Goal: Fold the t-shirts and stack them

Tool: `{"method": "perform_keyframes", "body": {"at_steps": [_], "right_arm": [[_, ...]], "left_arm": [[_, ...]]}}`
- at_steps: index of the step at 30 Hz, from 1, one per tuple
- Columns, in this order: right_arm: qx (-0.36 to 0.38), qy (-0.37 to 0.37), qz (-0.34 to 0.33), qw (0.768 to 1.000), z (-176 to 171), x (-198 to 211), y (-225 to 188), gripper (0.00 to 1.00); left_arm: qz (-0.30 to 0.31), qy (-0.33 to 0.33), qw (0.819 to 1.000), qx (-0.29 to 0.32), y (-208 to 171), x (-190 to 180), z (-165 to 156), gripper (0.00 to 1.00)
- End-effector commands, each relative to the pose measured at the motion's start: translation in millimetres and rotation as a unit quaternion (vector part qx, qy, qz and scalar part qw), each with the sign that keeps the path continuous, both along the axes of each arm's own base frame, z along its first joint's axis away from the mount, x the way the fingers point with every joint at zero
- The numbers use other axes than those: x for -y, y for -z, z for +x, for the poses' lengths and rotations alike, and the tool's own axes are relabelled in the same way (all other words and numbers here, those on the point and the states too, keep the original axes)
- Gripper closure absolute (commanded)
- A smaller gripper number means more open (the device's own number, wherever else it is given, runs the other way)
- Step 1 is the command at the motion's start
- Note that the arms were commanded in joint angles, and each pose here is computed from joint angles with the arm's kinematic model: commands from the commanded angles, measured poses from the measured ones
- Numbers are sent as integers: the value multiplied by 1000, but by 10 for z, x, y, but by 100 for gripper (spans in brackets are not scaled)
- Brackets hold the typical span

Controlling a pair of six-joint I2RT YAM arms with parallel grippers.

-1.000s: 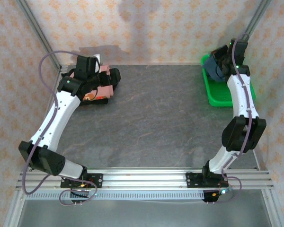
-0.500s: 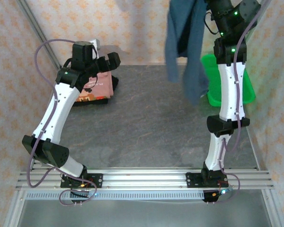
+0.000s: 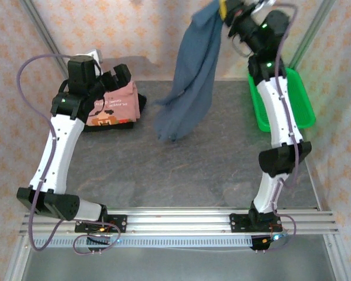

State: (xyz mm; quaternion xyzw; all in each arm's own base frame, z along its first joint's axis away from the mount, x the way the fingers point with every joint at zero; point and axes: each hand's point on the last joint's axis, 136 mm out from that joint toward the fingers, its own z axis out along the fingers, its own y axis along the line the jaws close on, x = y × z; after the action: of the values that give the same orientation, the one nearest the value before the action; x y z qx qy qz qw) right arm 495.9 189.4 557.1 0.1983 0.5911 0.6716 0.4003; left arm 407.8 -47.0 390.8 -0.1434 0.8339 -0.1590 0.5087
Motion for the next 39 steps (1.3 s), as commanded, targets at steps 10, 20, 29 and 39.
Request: {"method": "perform_keyframes", "body": {"at_steps": [10,20,29,39], "right_arm": [[-361,-27,-257,896,-1055,274,3482,100],[-393,99,-268,874,-1282,1075,3606,100],[-396,102,-272,871,-1273,1167,3690,100],[-438,93,-315,837,-1638,1360,4042,100]], "left_arm": [[-8,75,993,-96,993,374,-463,0],[17,164,974,-157,1627,980,-351,1],[-47,151,950,-269,2394,1302,-39,24],[-183,42,936,-298,2891,1372,375,39]]}}
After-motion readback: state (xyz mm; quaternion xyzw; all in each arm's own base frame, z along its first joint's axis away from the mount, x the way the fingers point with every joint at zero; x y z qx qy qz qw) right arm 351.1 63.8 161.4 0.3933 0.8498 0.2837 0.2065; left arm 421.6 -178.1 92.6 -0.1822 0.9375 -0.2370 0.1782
